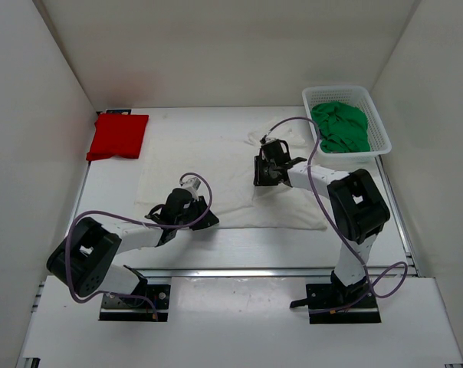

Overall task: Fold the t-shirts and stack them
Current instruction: Fold the flattened tshirt in 1/3 of the way

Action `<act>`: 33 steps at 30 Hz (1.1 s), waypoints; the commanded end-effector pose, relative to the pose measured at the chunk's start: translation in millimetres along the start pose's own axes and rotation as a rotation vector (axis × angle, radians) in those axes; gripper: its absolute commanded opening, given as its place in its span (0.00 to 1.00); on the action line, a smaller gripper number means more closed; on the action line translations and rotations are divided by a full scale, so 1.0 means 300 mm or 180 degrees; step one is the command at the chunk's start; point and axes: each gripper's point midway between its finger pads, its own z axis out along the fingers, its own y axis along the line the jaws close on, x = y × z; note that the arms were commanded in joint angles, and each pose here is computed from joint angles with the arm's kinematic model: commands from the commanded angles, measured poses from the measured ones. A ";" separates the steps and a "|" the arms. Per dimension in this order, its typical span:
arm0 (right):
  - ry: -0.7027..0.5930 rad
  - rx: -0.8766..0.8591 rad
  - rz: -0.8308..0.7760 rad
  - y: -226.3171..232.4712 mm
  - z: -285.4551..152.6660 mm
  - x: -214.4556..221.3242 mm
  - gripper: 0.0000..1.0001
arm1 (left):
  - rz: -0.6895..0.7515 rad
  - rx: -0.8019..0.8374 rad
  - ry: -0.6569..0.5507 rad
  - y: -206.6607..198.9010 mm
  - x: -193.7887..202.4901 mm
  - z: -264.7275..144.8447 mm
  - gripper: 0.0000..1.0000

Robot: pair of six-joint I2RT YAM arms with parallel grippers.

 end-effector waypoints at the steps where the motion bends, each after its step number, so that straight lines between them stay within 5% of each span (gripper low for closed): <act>1: -0.0098 -0.0154 0.0041 0.034 0.014 -0.055 0.30 | -0.0001 0.0113 -0.0013 -0.022 0.000 0.002 0.28; 3: -0.0051 -0.0113 0.0060 0.022 0.030 -0.045 0.32 | 0.0000 0.0112 0.0001 -0.021 0.004 0.006 0.28; 10: -0.0241 -0.0121 0.0032 0.042 0.017 -0.061 0.00 | -0.0009 0.0127 -0.0013 -0.025 -0.001 0.003 0.28; 33: -0.0411 -0.0250 -0.0395 0.168 0.003 -0.155 0.01 | -0.0064 0.0115 -0.0180 -0.015 -0.027 -0.034 0.28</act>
